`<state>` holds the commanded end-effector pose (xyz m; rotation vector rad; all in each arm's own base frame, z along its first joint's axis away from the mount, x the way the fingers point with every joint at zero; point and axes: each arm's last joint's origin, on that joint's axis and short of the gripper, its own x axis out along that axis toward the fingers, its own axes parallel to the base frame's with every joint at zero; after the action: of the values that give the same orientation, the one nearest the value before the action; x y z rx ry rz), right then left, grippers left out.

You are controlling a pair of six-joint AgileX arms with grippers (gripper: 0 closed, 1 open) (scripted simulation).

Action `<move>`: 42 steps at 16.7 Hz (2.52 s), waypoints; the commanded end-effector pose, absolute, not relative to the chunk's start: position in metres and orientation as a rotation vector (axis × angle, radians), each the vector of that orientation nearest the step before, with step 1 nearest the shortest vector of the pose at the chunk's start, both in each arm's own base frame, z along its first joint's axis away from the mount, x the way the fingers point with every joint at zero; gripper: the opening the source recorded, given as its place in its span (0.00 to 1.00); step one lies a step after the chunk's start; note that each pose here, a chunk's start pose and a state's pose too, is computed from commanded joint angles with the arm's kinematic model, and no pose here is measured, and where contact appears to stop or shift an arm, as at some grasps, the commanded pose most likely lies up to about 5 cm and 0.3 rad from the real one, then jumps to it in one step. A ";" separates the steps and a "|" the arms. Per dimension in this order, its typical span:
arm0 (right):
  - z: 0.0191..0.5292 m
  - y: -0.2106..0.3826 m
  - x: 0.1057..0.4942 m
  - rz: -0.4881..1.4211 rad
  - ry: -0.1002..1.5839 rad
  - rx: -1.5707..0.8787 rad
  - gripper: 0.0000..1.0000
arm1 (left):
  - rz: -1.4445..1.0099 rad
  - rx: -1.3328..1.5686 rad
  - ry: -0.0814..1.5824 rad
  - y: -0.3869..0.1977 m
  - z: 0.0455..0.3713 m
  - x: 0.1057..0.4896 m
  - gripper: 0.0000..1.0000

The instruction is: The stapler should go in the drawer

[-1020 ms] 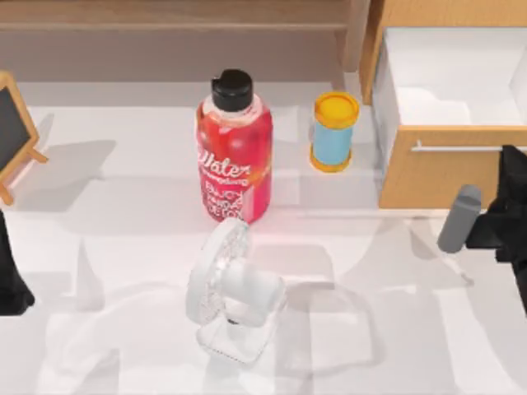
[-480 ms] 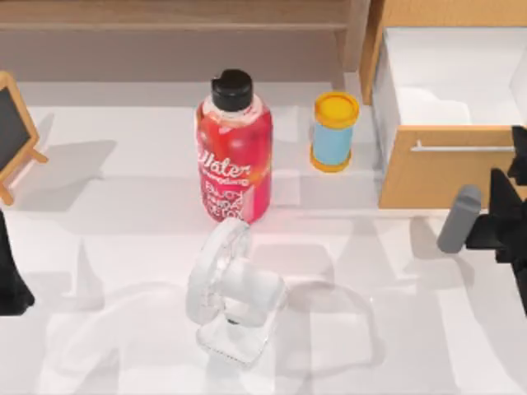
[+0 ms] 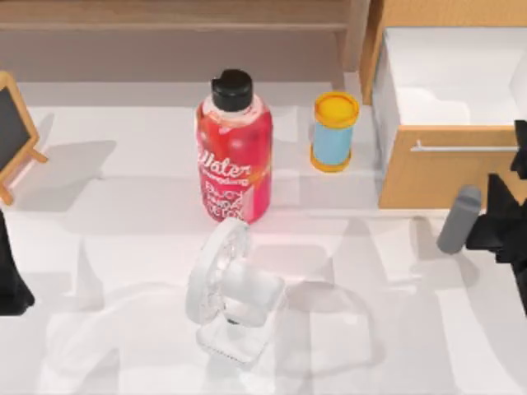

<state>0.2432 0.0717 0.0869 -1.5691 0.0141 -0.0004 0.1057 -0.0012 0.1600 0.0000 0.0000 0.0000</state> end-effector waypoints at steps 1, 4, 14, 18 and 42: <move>0.087 0.072 0.242 0.000 0.014 -1.569 1.00 | 0.000 0.000 0.000 -0.001 0.160 0.106 1.00; 0.087 0.072 0.235 0.000 0.015 -1.570 1.00 | 0.000 0.000 0.000 -0.001 0.160 0.106 1.00; 0.077 0.070 0.223 0.038 0.063 -1.590 1.00 | 0.000 0.000 0.000 -0.001 0.160 0.106 1.00; 0.088 0.057 0.229 -0.009 0.114 -1.598 1.00 | 0.000 0.000 0.000 -0.001 0.160 0.106 1.00; 0.189 -0.194 0.201 0.246 1.380 -0.967 1.00 | 0.000 0.000 0.000 -0.001 0.160 0.106 1.00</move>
<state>0.2012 -0.1941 0.1887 -0.9674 1.3796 0.2460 0.1057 -0.0012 0.1600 0.0000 0.0000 0.0000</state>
